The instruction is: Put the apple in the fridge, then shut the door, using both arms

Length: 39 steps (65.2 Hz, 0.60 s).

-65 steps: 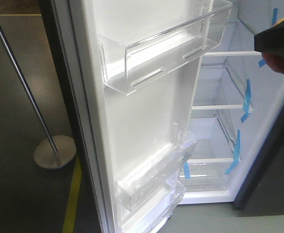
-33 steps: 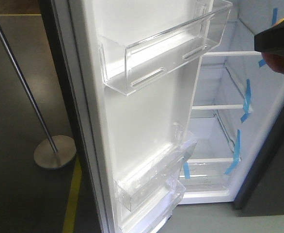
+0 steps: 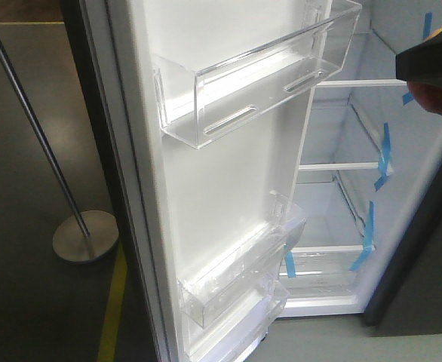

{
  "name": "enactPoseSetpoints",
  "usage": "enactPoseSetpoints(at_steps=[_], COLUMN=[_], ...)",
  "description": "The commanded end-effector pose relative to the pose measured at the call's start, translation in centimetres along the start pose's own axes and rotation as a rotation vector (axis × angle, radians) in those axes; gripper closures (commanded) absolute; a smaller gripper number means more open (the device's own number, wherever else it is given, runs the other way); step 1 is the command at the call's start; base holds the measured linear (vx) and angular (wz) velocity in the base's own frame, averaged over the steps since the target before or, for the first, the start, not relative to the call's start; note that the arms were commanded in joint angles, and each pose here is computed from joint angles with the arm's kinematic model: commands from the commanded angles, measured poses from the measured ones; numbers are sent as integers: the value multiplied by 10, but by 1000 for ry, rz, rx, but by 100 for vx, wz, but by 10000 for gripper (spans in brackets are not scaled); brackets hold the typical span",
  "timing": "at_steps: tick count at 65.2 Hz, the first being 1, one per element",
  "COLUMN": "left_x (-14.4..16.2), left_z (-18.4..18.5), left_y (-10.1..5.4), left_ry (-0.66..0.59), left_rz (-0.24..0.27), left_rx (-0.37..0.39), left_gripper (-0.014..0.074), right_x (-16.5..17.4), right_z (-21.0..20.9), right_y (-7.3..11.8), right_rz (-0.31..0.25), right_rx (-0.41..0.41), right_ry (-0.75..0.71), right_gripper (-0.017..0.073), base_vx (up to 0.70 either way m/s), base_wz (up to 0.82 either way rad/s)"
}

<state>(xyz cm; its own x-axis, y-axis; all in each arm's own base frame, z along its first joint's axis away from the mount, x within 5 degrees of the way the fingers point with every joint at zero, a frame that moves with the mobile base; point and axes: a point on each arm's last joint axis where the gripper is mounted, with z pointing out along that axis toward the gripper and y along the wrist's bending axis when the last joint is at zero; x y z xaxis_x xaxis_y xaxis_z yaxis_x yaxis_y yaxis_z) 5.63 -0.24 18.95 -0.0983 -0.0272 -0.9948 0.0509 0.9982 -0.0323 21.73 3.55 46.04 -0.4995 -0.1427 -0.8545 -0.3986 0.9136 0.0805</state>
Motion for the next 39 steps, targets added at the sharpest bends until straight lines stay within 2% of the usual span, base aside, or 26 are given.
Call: enactPoseSetpoints(at_steps=[1,13,22,30,32,33,34,35,39], left_x=[-2,-2,-2,-2,-2,-2,-2,-2,-2], left_z=[0,0,0,0,0,0,0,0,0], left_y=[-1,-1,-1,-1,-1,-1,-1,-1,-1], left_ry=[-72,-72,-72,-72,-72,-72,-72,-72,-72], left_rz=[-7,-7,-7,-7,-7,-7,-7,-7,-7], left_rx=[10,10,10,10,10,10,10,10,10], left_gripper=[601,601,601,601,601,601,601,601,601], right_x=[-13,-16,-32,-52,-58,-60,-65,-67,-79], right_z=[-14,-15,-19,-23,-23,-22,-20,-19,-10], right_y=[3,3,3,7,10,10,11,12,12], right_rz=[-9,-2,28,-46,-44,-68,-60,-83,-110], right_rx=[18,22,19,-33,-81,-93,-127,-141,-207], right_ry=[-117,-149,-329,-525,-569,-584,-604,-619,-666], right_gripper=[381,381,381,381,381,381,381,381,381], base_vx=[0,0,0,0,0,0,0,0,0], base_wz=[0,0,0,0,0,0,0,0,0])
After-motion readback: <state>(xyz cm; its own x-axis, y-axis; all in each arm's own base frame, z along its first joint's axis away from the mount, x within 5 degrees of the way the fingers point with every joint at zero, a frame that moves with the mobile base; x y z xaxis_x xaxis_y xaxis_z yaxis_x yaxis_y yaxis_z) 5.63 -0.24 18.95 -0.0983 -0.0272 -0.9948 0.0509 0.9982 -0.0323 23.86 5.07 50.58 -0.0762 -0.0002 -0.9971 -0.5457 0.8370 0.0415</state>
